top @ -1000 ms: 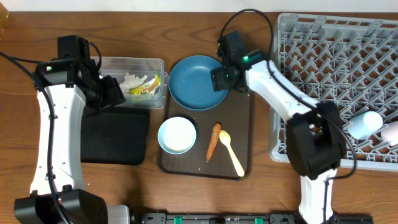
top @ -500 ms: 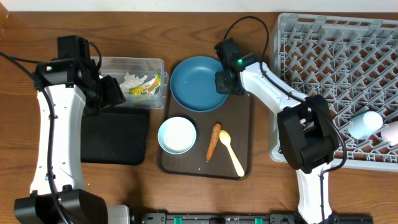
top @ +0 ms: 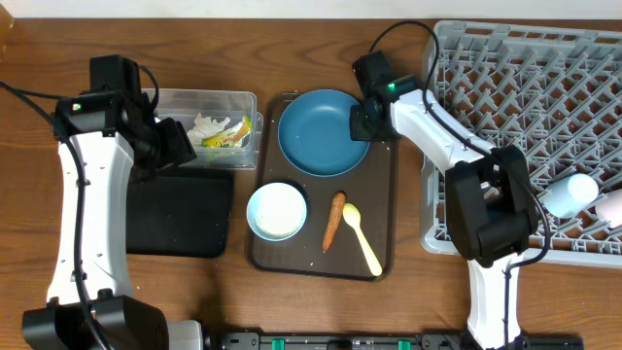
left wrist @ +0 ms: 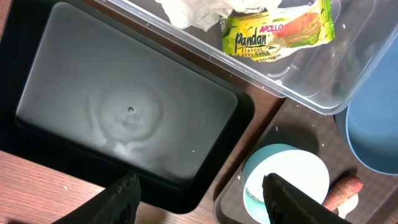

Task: Sort waste into correct bins and load items into the dishwasher rack
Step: 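Lift the blue plate right and stand it upright in the rack, then move the right gripper over the tray to the yellow spoon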

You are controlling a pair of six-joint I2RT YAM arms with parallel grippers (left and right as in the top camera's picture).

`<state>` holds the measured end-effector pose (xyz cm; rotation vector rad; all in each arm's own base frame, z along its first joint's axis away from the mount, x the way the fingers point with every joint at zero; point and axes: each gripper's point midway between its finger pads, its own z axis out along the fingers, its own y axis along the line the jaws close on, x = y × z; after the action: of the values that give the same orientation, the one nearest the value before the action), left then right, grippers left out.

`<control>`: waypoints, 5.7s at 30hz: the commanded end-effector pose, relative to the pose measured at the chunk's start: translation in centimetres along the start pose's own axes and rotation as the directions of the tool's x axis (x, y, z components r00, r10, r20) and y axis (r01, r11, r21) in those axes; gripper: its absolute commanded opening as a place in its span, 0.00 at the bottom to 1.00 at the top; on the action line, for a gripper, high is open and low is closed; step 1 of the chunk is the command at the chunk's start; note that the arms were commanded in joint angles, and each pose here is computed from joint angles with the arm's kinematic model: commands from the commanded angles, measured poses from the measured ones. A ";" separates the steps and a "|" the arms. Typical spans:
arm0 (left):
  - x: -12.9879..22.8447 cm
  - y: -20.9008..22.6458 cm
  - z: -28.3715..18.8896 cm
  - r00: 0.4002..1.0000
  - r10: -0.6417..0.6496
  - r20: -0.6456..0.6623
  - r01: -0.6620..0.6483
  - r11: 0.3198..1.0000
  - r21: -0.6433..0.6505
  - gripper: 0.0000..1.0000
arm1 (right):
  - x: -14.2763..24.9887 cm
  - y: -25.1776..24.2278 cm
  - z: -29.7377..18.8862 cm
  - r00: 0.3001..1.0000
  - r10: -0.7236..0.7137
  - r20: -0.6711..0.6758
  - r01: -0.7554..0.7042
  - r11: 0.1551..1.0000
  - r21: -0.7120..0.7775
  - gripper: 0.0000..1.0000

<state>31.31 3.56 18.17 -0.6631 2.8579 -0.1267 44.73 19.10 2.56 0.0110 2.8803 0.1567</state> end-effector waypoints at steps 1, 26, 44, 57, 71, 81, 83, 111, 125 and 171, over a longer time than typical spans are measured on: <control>0.0 0.1 -0.2 1.000 -0.017 0.005 0.017 1.000 -0.001 0.66 | -2.1 -2.0 -2.3 0.998 -0.012 0.069 0.008 0.998 0.058 0.01; -0.4 0.0 -0.2 1.000 -0.017 0.018 0.017 1.000 0.004 0.66 | -7.6 -27.8 -37.5 0.799 -0.182 0.573 -0.433 0.486 0.759 0.01; -0.4 0.0 -0.2 1.000 -0.020 0.018 0.020 1.000 0.004 0.66 | -9.0 -39.0 -35.5 0.907 -0.161 0.390 -0.344 0.252 0.905 0.01; -0.4 0.0 -0.2 1.000 -0.020 0.019 0.020 1.000 0.004 0.66 | -9.2 -43.5 -29.0 0.965 -0.104 0.240 -0.213 0.223 0.951 0.01; -0.5 -0.1 -0.2 1.000 -0.020 0.022 0.020 1.000 0.006 0.66 | -8.4 -40.2 -22.4 0.970 -0.042 0.239 -0.213 0.323 0.922 0.01; -0.5 -0.1 -0.2 1.000 -0.021 0.022 0.020 1.000 0.006 0.66 | -7.7 -36.1 -19.7 0.988 -0.065 0.144 -0.105 0.408 0.907 0.59; -0.5 -0.1 -0.2 1.000 -0.021 0.022 0.020 1.000 0.005 0.66 | -7.5 -35.2 -18.8 0.989 -0.071 0.128 -0.082 0.452 0.888 0.72; -0.4 -0.1 -0.2 1.000 -0.020 0.021 0.020 1.000 0.005 0.66 | -5.4 -11.1 -25.8 0.886 -0.185 0.424 0.255 0.960 -0.114 0.96; -0.4 -0.1 -0.2 1.000 -0.020 0.021 0.020 1.000 0.005 0.67 | 8.4 0.4 -16.2 0.897 -0.442 0.002 0.424 0.860 -0.285 0.94; -0.4 0.0 -0.2 1.000 -0.020 0.018 0.020 1.000 0.004 0.66 | 19.2 1.9 -1.5 0.825 -0.564 -0.030 0.559 0.824 -0.093 0.66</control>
<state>31.63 3.57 18.24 -0.6792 2.8410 -0.1339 26.29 21.60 0.79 -0.8550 2.7469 0.1949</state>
